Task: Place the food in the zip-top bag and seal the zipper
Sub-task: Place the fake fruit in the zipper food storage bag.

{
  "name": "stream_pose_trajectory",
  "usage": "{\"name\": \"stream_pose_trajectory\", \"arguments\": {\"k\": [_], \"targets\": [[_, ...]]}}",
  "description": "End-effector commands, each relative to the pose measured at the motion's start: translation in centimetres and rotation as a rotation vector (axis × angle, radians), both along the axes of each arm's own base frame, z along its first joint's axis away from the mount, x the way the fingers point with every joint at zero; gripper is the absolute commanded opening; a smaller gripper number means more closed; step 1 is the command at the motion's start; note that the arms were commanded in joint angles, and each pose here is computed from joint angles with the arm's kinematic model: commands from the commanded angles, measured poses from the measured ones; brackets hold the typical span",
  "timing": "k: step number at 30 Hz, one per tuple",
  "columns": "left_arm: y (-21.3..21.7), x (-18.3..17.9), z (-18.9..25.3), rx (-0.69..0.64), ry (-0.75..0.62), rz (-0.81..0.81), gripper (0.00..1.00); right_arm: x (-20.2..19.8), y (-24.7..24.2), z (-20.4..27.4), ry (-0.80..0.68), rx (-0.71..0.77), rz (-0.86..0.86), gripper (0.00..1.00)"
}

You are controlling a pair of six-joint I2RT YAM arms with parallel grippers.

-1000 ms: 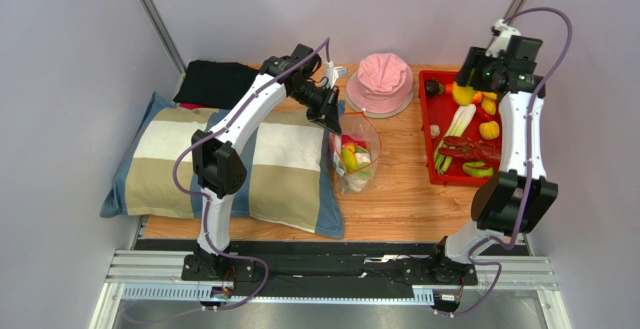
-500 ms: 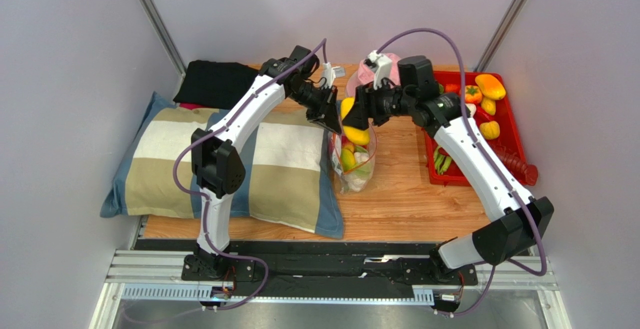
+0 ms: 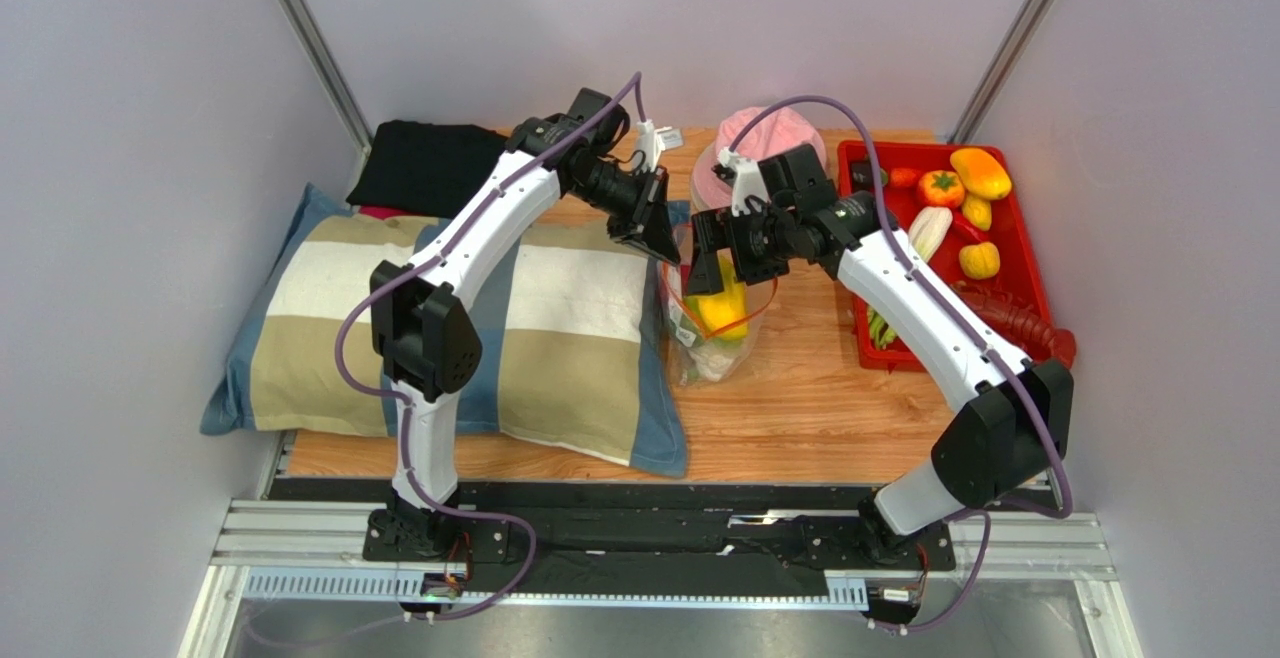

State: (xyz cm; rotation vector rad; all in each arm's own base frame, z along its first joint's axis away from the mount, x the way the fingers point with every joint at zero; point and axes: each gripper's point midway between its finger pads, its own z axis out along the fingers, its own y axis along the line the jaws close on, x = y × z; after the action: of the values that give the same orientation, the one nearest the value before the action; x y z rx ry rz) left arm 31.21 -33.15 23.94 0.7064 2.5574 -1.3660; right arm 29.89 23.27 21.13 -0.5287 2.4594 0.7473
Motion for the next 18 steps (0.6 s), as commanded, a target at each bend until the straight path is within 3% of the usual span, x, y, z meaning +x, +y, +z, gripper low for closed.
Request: {"name": "stream_pose_trajectory", "arguments": {"k": [1, 6, 11, 18], "targets": [[0.2, -0.9, 3.9, -0.08, -0.074, -0.013, 0.0, 0.5, 0.1, 6.0, -0.148, 0.061, -0.001, 0.91], [0.4, -1.1, 3.8, -0.077, -0.08, -0.013, 0.0, 1.6, -2.7, 9.6, -0.266, 0.068, -0.022, 1.0], [0.5, -1.3, 3.7, -0.074, -0.082, -0.015, 0.0, 4.8, -10.8, 8.3, -0.169, 0.089, -0.183, 1.0], [0.5, -1.0, 3.8, -0.075, -0.094, -0.015, 0.0, 8.1, -25.1, 4.6, -0.167, -0.11, -0.445, 0.87]]}}
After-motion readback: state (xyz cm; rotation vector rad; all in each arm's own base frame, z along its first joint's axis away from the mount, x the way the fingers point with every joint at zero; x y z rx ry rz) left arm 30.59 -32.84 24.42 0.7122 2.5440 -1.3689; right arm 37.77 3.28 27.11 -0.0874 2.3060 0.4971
